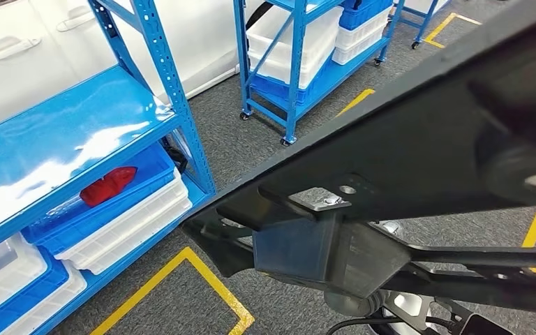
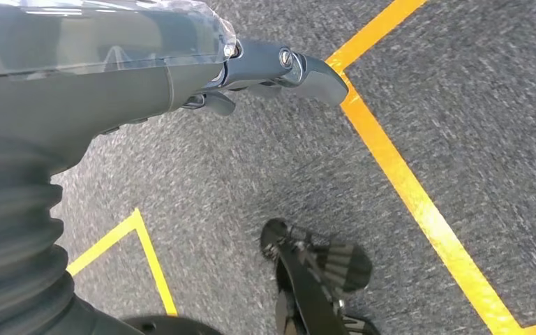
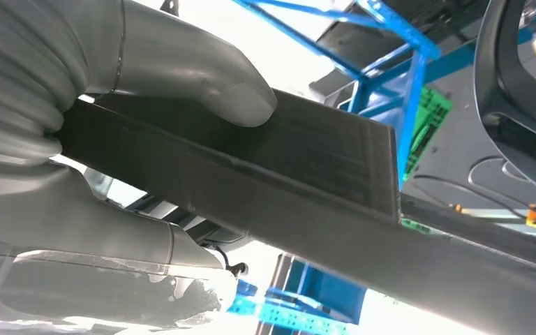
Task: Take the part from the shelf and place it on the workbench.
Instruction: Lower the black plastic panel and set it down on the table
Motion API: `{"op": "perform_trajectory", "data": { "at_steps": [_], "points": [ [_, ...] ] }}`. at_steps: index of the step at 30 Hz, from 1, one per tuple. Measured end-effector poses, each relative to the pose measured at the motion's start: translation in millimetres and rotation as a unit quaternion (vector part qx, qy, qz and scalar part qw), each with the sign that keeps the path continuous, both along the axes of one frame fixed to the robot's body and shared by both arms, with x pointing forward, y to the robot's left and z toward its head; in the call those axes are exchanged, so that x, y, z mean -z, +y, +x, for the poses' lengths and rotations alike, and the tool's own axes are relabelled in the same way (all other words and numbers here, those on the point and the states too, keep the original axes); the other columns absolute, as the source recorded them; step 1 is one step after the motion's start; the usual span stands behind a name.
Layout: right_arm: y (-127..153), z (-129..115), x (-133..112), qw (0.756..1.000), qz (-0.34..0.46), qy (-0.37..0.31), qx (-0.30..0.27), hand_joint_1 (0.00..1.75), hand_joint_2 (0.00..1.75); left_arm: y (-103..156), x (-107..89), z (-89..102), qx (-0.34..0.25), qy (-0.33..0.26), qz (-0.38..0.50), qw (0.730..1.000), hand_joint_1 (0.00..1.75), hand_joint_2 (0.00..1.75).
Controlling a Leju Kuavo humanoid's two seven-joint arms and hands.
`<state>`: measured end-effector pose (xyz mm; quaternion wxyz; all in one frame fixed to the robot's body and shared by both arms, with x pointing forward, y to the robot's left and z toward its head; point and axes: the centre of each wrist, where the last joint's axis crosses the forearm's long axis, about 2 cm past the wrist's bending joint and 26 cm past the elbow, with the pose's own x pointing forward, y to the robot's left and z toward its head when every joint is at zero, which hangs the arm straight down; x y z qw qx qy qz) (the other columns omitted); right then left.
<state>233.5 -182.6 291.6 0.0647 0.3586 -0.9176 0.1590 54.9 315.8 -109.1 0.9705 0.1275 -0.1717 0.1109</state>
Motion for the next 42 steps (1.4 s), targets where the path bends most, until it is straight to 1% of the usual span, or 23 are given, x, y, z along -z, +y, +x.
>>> {"op": "perform_trajectory", "data": {
  "at_steps": [12,17,26,32,42],
  "points": [
    [6,3,-4,1.000,0.009,0.000,-0.003,1.43,1.75,-2,-0.3,3.2,0.001,-0.006,-0.005,1.000,0.00,1.75],
    [7,4,-3,1.000,0.007,0.003,-0.005,1.43,1.75,-1,0.0,1.0,0.001,-0.004,-0.005,1.000,0.00,1.75],
    [17,5,-7,1.000,0.010,0.002,-0.027,1.43,1.75,-2,-0.6,5.2,-0.004,-0.006,-0.007,1.000,0.00,1.75],
    [21,5,-6,0.999,0.011,0.007,-0.034,1.43,1.75,-3,0.2,-0.5,0.001,0.002,0.000,1.000,0.00,1.75],
    [24,4,-2,0.999,-0.002,0.008,-0.047,1.43,1.75,-5,0.1,0.2,-0.012,-0.005,0.001,1.000,0.00,1.75]
  ]
}}
